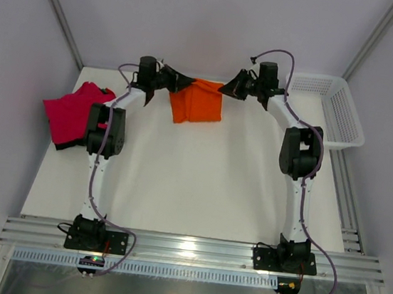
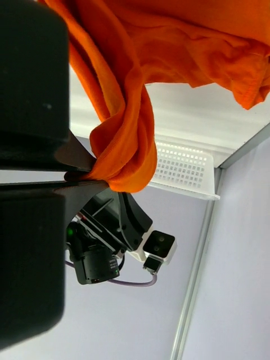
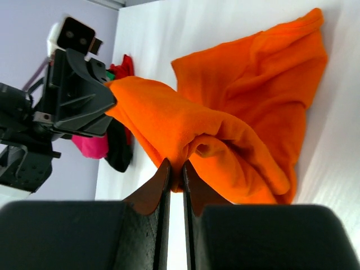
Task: Fold and stack the t-shirts
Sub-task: Fold the long partially folded tshirt into a neat square
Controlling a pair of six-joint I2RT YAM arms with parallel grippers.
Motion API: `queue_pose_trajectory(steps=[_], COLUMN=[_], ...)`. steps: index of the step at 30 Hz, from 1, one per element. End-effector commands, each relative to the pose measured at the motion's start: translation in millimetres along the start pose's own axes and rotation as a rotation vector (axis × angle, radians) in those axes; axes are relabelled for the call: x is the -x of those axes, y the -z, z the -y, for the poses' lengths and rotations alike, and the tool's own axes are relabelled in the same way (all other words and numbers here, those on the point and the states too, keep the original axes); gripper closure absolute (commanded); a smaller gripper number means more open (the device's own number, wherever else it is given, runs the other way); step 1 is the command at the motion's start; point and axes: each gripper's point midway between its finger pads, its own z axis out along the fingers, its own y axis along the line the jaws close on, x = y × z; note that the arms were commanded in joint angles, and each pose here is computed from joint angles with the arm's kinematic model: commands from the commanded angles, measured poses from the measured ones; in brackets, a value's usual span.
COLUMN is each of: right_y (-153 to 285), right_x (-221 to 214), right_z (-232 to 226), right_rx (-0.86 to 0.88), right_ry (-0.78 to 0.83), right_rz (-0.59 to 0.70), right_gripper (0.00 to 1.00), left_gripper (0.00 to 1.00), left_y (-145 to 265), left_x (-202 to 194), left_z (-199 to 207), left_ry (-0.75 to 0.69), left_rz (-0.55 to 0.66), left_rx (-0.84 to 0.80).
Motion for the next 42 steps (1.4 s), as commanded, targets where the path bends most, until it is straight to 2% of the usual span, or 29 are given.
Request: queue_pose_trajectory(steps=[1,17,25,26,30,33,35,37,38,42], right_y=[8,-7,-3,-3,-1,2,5,6,10,15], right_x=[28,12,12,14,20,19,15,5,5,-23], right_z=[-16,1,-8,-10,-11,-9,-7,-3,-9,-12], right_rx=[0.048,0.064,0.094,0.099,0.074,0.049,0.039,0.041,0.05,0.067], right_ry=[0.016,-0.045,-0.023,-0.016,0.005,0.012,0.019,0.013,0.022,0.022], right_rz=[0.055,0.001,-0.013,-0.015,-0.002,0.003,-0.001,-0.015,-0.011,-0.041], right_gripper=[0.94,0.94,0.93,0.92,0.56,0.53,0.52,0.52,0.52,0.52], left_gripper=[1.0,1.0,1.0,1.0,1.0,0.57,0.49,0.06,0.01,0.01], left_y=[44,47,51,55,67,88,90,90,92,96], left_x=[53,75,104,111,127,143,136,125,121,101], left_z=[55,13,-7,-7,1,10,19,23,28,28], left_ry=[-0.082,-0.024,0.027,0.042,0.061,0.052,0.025,-0.027,-0.049,-0.089], left_rz=[0.205,0.277,0.353,0.366,0.405,0.413,0.372,0.312,0.294,0.22], left_rx=[-0.116,-0.021,-0.007,-0.017,-0.066,-0.105,-0.115,-0.102,-0.101,-0.082])
